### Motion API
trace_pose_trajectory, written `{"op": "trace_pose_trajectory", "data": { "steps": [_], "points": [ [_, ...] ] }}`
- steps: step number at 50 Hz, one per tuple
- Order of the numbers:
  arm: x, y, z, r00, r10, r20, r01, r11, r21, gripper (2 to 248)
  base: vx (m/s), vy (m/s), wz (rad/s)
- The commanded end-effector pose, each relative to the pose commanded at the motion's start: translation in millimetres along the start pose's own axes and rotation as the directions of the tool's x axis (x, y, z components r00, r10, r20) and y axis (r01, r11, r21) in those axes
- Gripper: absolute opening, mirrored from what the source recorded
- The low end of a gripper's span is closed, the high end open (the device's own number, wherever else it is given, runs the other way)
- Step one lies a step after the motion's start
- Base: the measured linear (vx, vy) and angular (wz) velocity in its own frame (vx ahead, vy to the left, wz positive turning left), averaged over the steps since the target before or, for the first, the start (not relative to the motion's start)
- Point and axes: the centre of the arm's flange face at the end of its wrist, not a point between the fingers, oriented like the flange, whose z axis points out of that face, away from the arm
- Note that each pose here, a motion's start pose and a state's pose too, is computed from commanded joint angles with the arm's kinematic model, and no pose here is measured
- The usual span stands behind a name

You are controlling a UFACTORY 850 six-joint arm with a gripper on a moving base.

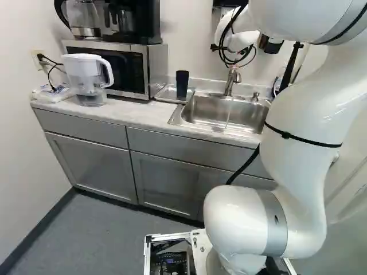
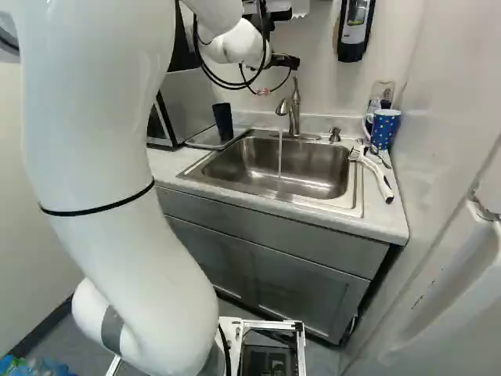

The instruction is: Rinse the cup and place it in the tray

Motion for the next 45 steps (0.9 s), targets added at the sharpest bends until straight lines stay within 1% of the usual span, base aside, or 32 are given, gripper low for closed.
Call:
{"op": "trace_pose_trajectory", "data": {
  "steps": [13, 32, 45],
  "points": [
    [7.2, 0.3, 1.6, 0.998, 0.0, 0.06, 0.0, 1.0, -0.003, 247, 0.0, 0.0, 0.0],
    [10.4, 4.1, 13.2, 0.998, 0.002, 0.055, -0.002, 1.0, -0.009, 247, 0.0, 0.0, 0.0],
    [10.4, 4.2, 13.6, 0.998, 0.002, 0.055, -0.002, 1.0, -0.009, 247, 0.0, 0.0, 0.0]
  ]
}}
